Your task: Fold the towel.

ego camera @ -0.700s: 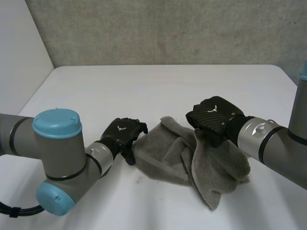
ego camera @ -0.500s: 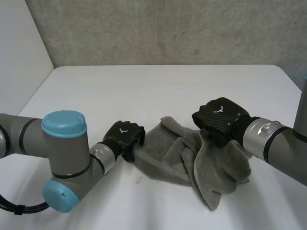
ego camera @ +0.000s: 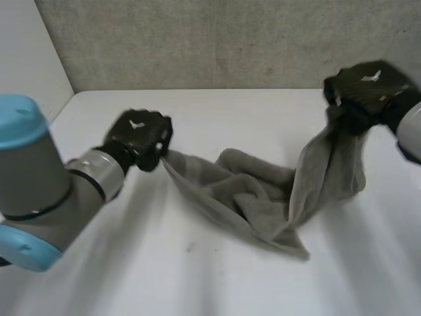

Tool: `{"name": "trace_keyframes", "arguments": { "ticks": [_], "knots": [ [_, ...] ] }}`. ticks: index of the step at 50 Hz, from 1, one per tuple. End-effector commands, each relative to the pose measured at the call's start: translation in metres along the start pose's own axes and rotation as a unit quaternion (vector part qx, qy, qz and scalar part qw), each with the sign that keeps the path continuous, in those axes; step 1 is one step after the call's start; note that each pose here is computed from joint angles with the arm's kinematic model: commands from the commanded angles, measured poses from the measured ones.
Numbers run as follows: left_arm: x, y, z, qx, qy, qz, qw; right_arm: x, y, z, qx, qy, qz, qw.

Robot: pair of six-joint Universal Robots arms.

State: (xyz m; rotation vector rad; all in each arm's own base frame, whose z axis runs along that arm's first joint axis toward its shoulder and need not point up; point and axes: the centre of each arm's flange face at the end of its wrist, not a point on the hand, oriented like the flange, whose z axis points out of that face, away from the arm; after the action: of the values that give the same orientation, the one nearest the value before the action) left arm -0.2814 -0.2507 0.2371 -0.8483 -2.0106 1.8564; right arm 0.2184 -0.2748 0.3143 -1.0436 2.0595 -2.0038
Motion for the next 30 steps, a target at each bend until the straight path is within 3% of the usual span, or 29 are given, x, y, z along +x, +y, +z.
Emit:
{"name": "trace_keyframes", "arguments": {
  "ticks": [1,7,15,23,30],
  "knots": [
    [-0.035,-0.043,-0.024,0.048,-0.050,0.004,0.998,0.030,-0.038,-0.029,0.051,0.060,-0.014,0.997],
    [-0.061,-0.078,-0.048,0.102,-0.096,0.013,0.990,0.047,-0.066,-0.057,0.083,0.099,-0.025,0.991],
    [-0.063,-0.089,-0.056,0.125,-0.080,0.023,0.989,0.045,-0.071,-0.066,0.056,0.083,-0.022,0.995],
    [-0.068,-0.059,-0.046,0.077,-0.080,0.007,0.994,0.040,-0.047,-0.047,0.006,0.056,-0.030,0.998],
    [-0.072,-0.010,-0.009,0.007,-0.065,-0.018,0.998,0.038,-0.013,-0.013,-0.042,0.025,-0.011,0.999]
  ]
}}
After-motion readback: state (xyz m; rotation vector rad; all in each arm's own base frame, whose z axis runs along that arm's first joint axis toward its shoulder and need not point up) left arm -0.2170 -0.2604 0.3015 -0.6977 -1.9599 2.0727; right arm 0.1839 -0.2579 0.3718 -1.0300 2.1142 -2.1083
